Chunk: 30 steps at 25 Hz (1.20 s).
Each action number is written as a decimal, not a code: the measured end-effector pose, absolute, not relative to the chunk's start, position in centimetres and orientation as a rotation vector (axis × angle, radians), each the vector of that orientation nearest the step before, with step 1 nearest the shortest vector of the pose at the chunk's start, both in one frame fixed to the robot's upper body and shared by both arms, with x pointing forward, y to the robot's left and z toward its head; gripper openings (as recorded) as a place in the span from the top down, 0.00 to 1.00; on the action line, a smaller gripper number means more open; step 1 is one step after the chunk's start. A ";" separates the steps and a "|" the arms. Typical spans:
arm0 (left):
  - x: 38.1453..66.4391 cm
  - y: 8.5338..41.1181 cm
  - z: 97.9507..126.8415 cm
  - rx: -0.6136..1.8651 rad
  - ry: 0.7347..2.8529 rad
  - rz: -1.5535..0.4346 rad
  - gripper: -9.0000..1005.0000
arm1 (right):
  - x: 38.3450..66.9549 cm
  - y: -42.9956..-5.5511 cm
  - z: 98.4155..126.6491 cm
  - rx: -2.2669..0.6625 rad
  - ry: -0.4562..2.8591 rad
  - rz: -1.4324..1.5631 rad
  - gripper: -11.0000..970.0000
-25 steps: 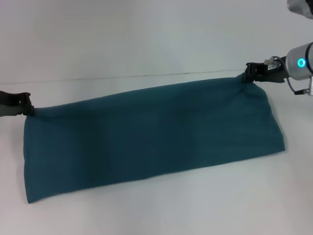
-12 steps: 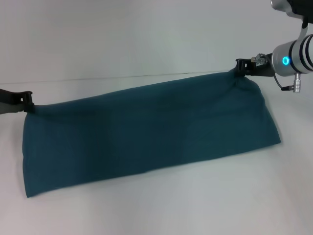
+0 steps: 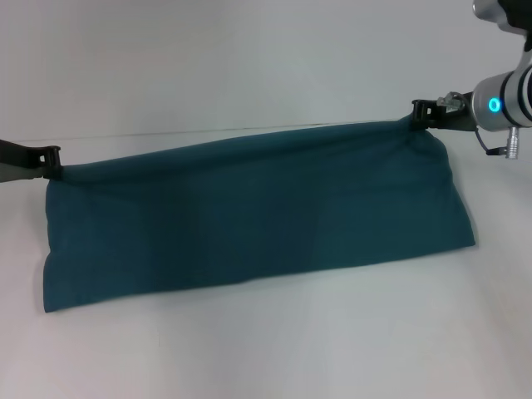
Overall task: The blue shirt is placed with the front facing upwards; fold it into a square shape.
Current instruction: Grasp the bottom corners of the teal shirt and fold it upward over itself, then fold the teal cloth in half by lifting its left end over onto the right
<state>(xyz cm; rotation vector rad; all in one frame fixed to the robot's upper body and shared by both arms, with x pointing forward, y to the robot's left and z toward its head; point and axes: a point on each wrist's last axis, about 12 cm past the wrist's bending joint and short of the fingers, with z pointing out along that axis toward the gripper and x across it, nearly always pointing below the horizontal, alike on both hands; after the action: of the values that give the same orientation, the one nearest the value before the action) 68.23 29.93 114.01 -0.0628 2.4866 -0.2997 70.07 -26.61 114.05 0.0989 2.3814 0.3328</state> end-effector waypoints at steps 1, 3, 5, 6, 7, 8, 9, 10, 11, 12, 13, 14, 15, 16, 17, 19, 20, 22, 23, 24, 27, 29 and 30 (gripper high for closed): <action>68.3 29.8 114.0 -0.058 2.487 -0.293 0.99 | 70.1 -26.5 114.0 0.097 2.378 0.330 0.85; 68.4 29.6 113.9 -0.055 2.482 -0.286 0.99 | 70.2 -26.2 113.9 0.093 2.371 0.324 0.85; 68.4 29.5 113.8 -0.054 2.475 -0.282 0.99 | 70.2 -26.1 113.8 0.091 2.367 0.323 0.84; 68.4 29.5 113.8 -0.054 2.473 -0.280 0.99 | 70.2 -26.0 113.9 0.091 2.367 0.324 0.84; 68.4 29.5 113.8 -0.054 2.471 -0.278 0.99 | 70.2 -26.0 113.8 0.092 2.367 0.324 0.84; 68.5 29.5 113.8 -0.054 2.469 -0.276 0.99 | 70.2 -26.0 113.9 0.093 2.367 0.324 0.84; 68.5 29.6 113.8 -0.053 2.469 -0.275 0.99 | 70.3 -26.1 113.9 0.094 2.367 0.324 0.84; 68.4 29.6 113.8 -0.053 2.469 -0.274 0.99 | 70.3 -26.1 113.9 0.095 2.367 0.324 0.84; 68.5 29.6 113.8 -0.053 2.467 -0.272 0.99 | 70.3 -26.1 113.9 0.097 2.366 0.324 0.83; 68.5 29.7 113.8 -0.055 2.461 -0.270 0.99 | 70.3 -26.2 113.9 0.103 2.365 0.327 0.83; 68.5 29.7 113.9 -0.057 2.458 -0.270 0.99 | 70.3 -26.2 113.9 0.108 2.364 0.329 0.83; 68.6 29.8 113.9 -0.061 2.452 -0.269 0.99 | 70.3 -26.3 113.9 0.111 2.362 0.330 0.83; 68.6 29.9 114.0 -0.070 2.442 -0.267 0.99 | 70.3 -26.4 114.0 0.113 2.358 0.327 0.83; 68.6 29.9 113.9 -0.081 2.437 -0.267 0.98 | 70.3 -26.5 114.1 0.113 2.355 0.324 0.83; 68.6 29.9 113.9 -0.085 2.435 -0.267 0.98 | 70.4 -26.7 114.2 0.113 2.350 0.319 0.83; 68.5 30.1 113.9 -0.103 2.427 -0.268 0.95 | 70.6 -27.2 114.5 0.114 2.336 0.306 0.82; 68.5 30.2 113.9 -0.115 2.423 -0.269 0.92 | 70.7 -27.5 114.8 0.115 2.330 0.297 0.82; 68.4 30.4 114.0 -0.134 2.417 -0.271 0.86 | 71.1 -28.1 115.5 0.115 2.316 0.280 0.82; 68.4 30.5 114.0 -0.141 2.416 -0.272 0.83 | 71.2 -28.3 115.9 0.113 2.312 0.275 0.78; 68.4 30.5 114.0 -0.149 2.415 -0.274 0.80 | 71.4 -28.5 116.2 0.112 2.308 0.272 0.74; 68.3 30.7 113.8 -0.165 2.418 -0.276 0.68 | 71.6 -28.8 117.1 0.104 2.313 0.276 0.61; 68.2 30.8 113.7 -0.171 2.419 -0.277 0.61 | 71.6 -28.9 117.2 0.098 2.322 0.282 0.51; 68.1 30.9 113.7 -0.175 2.417 -0.279 0.57 | 71.6 -28.9 117.2 0.097 2.326 0.285 0.46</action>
<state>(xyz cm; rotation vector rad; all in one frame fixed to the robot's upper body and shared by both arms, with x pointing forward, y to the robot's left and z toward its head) 68.13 30.89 113.72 -0.1749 2.4172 -0.2794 71.59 -28.85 117.20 0.0965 2.3261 0.2848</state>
